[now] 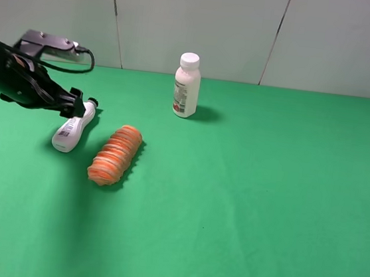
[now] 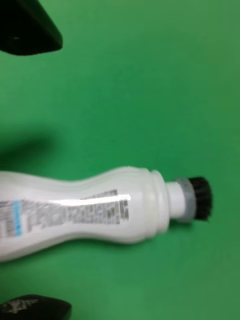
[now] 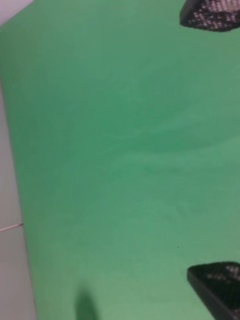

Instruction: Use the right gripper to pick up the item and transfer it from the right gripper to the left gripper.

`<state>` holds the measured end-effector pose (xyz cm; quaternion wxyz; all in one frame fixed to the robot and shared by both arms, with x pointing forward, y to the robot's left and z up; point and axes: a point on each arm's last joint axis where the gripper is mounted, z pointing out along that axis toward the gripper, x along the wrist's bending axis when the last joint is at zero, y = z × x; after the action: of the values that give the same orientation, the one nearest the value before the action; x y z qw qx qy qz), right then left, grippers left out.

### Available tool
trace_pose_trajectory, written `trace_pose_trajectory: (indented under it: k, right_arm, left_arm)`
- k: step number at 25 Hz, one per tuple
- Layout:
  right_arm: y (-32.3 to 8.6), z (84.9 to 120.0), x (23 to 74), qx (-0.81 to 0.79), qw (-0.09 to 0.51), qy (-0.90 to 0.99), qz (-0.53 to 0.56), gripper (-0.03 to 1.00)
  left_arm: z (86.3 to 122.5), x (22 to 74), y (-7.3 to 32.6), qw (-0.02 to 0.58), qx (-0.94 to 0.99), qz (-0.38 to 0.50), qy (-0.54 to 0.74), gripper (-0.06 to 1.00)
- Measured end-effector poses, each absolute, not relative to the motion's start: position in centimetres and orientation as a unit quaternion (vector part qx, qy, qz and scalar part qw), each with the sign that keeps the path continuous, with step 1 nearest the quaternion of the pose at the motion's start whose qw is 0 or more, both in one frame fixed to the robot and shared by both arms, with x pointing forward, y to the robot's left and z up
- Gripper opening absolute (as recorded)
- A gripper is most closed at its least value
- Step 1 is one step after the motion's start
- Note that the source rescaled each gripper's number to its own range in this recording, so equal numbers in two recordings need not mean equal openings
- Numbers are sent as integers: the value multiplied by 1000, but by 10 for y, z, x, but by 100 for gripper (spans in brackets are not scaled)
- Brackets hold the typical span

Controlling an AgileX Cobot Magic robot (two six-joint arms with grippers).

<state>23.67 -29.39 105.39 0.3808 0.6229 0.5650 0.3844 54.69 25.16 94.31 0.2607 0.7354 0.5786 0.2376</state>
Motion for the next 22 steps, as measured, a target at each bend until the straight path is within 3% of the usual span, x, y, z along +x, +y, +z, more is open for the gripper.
trace_pose_trajectory:
  k: [15, 22]
  right_arm:
    - [-294, 1054, 237, 623, 381, 565, 384, 100]
    - [-294, 1054, 237, 623, 381, 565, 384, 100]
  left_arm:
    - [1077, 456, 267, 319, 719, 311, 533, 100]
    - [1090, 384, 283, 352, 681, 368, 526, 100]
